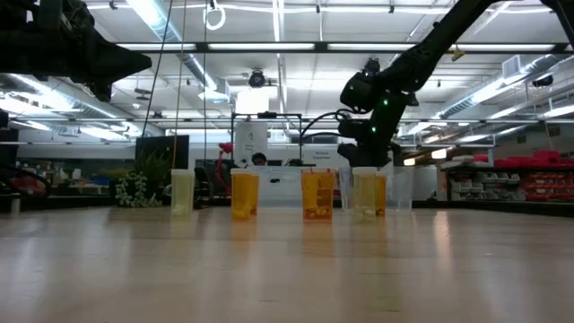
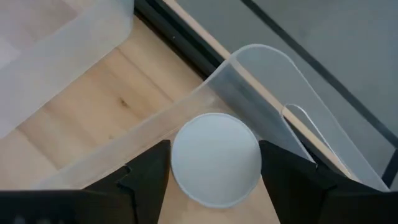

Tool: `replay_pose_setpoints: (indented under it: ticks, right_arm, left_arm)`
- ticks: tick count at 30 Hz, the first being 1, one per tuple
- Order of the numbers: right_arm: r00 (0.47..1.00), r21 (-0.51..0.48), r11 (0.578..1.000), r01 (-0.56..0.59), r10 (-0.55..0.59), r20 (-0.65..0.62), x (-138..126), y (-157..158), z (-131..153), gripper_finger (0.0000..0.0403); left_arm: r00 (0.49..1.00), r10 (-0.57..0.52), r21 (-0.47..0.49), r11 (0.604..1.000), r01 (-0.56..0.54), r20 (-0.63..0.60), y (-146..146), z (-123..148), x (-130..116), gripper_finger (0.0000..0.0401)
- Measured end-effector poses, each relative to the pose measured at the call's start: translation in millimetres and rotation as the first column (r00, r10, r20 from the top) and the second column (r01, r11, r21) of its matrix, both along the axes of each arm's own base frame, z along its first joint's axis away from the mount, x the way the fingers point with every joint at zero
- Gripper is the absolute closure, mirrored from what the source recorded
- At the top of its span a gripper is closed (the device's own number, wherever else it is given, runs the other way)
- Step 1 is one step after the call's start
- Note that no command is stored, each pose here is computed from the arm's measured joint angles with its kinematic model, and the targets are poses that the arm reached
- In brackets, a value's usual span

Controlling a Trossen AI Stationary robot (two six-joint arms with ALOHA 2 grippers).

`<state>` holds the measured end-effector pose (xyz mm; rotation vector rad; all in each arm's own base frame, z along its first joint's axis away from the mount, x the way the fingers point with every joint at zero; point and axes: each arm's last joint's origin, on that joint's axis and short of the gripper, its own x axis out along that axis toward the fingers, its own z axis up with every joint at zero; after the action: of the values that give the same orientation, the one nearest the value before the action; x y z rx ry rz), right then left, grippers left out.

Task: Pick and place medicine bottles into bin by pill shape (circle, oval)
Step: Put the bottom right big orange pill into the right transparent bin, then put the top right big orange pill into the right transparent bin

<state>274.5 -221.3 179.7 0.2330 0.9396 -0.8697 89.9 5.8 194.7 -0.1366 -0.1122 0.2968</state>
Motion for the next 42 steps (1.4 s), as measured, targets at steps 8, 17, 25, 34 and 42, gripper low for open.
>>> replay_pose_setpoints:
  ticks: [8, 17, 25, 34, 42]
  right_arm:
    - [0.998, 0.054, 0.998, -0.008, 0.011, -0.054, 7.6, 5.6, 17.9, 0.0148]
    - [0.997, 0.016, 0.999, -0.035, 0.036, -0.063, 10.6, 22.9, 45.8, 0.0134]
    - [0.979, -0.103, 0.986, -0.132, 0.146, 0.145, 4.5, 68.4, 84.2, 0.0134]
    - [0.905, -0.146, 0.939, -0.311, 0.339, 0.258, 6.2, 136.7, 52.9, 0.0134]
    - [0.852, -0.208, 0.89, -0.405, 0.45, 0.268, 3.3, 185.2, 18.5, 0.0134]
  left_arm:
    - [1.0, -0.001, 0.0, 1.0, 0.001, 0.0, 0.0, 0.0, 0.0, 0.0367]
    - [1.0, 0.0, 0.0, 1.0, 0.0, -0.001, 0.0, -0.1, 0.0, 0.0376]
    - [1.0, 0.0, 0.0, 1.0, 0.0, 0.001, 0.0, 0.1, 0.0, 0.0367]
    - [1.0, -0.001, 0.0, 1.0, 0.001, 0.0, 0.0, 0.0, 0.0, 0.037]
    - [1.0, 0.0, 0.0, 1.0, 0.0, 0.0, 0.0, 0.0, 0.0, 0.0368]
